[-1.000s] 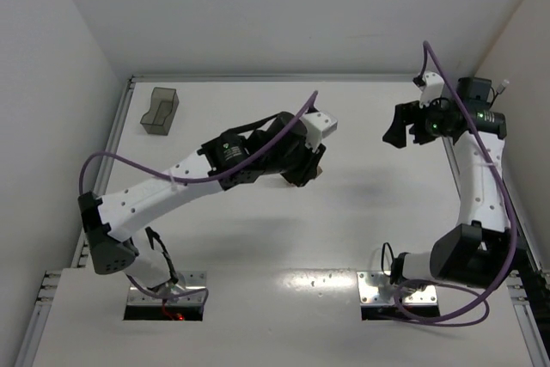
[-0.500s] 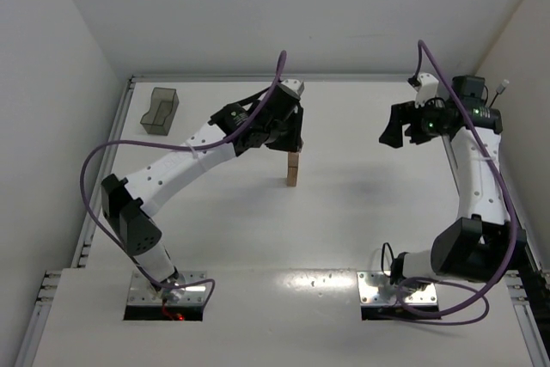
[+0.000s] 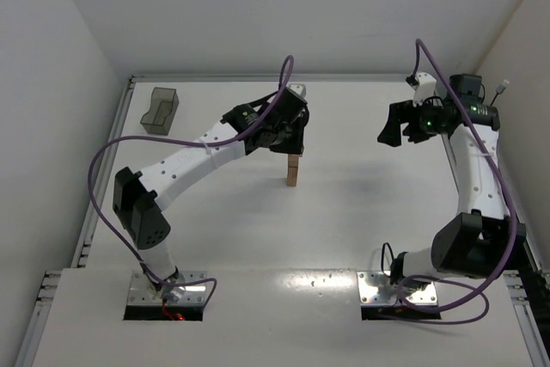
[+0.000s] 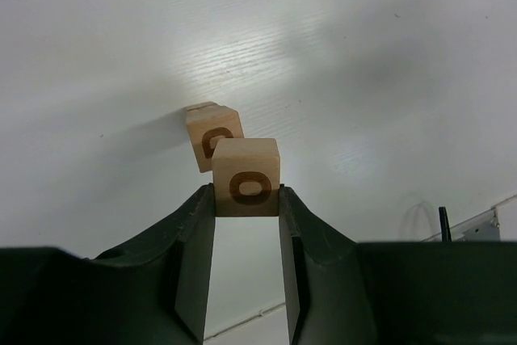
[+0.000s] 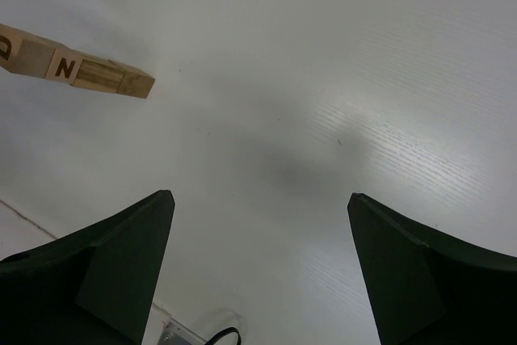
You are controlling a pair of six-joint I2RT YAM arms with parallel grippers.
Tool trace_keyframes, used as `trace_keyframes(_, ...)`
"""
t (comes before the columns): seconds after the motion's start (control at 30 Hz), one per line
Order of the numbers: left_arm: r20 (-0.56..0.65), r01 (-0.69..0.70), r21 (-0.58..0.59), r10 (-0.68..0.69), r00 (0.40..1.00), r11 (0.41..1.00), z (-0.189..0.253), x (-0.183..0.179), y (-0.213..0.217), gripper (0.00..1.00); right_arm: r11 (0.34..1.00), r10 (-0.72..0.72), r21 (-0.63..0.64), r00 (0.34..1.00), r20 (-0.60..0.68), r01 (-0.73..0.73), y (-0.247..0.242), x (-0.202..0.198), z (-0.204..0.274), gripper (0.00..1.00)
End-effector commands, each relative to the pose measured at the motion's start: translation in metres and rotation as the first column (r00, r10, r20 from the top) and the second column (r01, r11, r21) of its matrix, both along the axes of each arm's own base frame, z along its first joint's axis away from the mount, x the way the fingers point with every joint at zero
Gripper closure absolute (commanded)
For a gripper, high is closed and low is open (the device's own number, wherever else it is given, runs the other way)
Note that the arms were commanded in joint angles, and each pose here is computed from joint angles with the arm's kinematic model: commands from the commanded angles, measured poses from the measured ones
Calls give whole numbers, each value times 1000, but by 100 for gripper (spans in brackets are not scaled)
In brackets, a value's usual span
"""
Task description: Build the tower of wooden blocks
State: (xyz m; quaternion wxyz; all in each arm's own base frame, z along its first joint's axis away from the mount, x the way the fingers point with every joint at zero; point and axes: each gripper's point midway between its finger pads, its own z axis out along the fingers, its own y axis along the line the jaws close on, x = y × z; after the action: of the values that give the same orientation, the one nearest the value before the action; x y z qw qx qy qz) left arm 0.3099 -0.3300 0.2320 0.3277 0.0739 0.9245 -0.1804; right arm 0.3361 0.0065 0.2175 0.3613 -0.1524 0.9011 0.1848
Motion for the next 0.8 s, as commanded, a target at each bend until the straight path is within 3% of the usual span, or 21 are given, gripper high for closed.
trace_keyframes(0.0,36,-35,3,34,999,999,9,8,3,100,1000,14,10,999,48,-15,4,8,16,14)
trace_keyframes(0.2,88,-62,25,59,994,998,18,18,7,100,1000,14,12,999,39,-15,4,7,13,14)
trace_keyframes(0.77,76,-9,49,5,997,999,9,12,-2,100,1000,14,15,999,30,-15,4,8,10,14)
